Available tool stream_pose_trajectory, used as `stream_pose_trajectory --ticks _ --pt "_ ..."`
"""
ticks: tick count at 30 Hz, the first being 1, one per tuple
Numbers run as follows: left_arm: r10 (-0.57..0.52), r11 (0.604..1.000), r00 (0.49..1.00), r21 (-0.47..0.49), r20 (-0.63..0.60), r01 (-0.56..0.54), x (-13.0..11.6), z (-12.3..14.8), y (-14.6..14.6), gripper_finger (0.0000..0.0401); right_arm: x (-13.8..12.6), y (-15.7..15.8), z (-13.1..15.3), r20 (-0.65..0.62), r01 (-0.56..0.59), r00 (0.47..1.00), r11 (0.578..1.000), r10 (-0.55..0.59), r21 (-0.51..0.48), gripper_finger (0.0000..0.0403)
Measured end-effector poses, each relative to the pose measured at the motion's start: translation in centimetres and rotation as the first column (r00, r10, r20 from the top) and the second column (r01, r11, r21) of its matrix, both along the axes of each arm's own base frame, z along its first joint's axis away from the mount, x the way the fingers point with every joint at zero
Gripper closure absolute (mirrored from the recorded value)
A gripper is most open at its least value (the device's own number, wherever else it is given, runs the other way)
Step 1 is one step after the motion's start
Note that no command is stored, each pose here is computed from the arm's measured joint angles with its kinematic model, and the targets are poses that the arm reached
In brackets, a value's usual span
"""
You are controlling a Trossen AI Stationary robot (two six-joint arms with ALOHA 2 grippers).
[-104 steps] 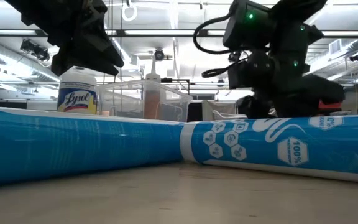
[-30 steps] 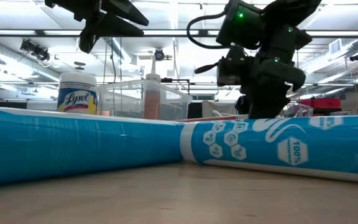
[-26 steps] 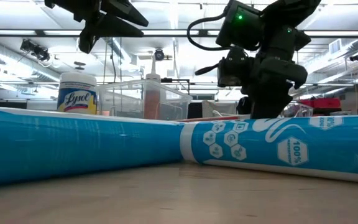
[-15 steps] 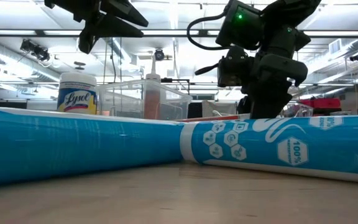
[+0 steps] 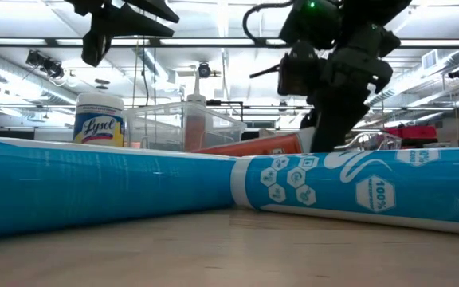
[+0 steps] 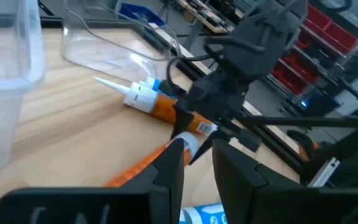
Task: Pick & place silicon tubes, Sealant and Lysol wipes
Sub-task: Put the left orange sealant into the left transparent bin
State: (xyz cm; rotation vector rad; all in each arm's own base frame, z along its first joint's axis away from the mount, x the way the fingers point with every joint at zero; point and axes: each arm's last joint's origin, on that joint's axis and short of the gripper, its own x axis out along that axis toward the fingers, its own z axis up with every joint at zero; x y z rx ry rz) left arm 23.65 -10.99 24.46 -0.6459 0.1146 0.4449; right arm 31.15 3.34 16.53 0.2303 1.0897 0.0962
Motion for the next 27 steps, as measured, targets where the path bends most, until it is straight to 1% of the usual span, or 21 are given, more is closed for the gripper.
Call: stream_pose_trajectory --ticks 6,9,16,19,24,27 --pt "0.003 1.000 1.000 0.003 -0.002 -0.003 0.0 0.0 0.0 0.0323 -0.2 0.0 1.1 0.050 -0.010 0.999 1.000 0.010 -0.002 0.0229" --pt "0.003 1.000 1.000 0.011 -0.016 -0.003 -0.1 -0.1 0.0 0.0323 -0.2 -0.1 1.1 0.052 -0.014 0.999 1.000 0.015 -0.018 0.0224" --pt "0.010 1.000 1.000 0.016 -0.022 -0.010 0.0 -0.2 0.2 0.0323 -0.2 -0.3 0.6 0.019 0.007 1.000 0.998 -0.006 -0.063 0.0168" --pt "0.011 1.000 1.000 0.017 -0.025 -0.011 0.0 -0.2 0.2 0.0323 -0.3 -0.4 0.5 0.008 0.014 1.000 0.998 -0.013 -0.069 0.0154" --pt "0.010 1.000 1.000 0.020 -0.029 -0.010 0.0 -0.3 0.2 0.0323 -0.4 -0.6 0.4 -0.014 0.024 1.000 0.997 -0.025 -0.074 0.0152" --pt "0.011 1.000 1.000 0.019 -0.029 -0.010 0.0 -0.3 0.2 0.0323 -0.3 -0.6 0.5 -0.002 0.023 1.000 0.997 -0.023 -0.068 0.0157"
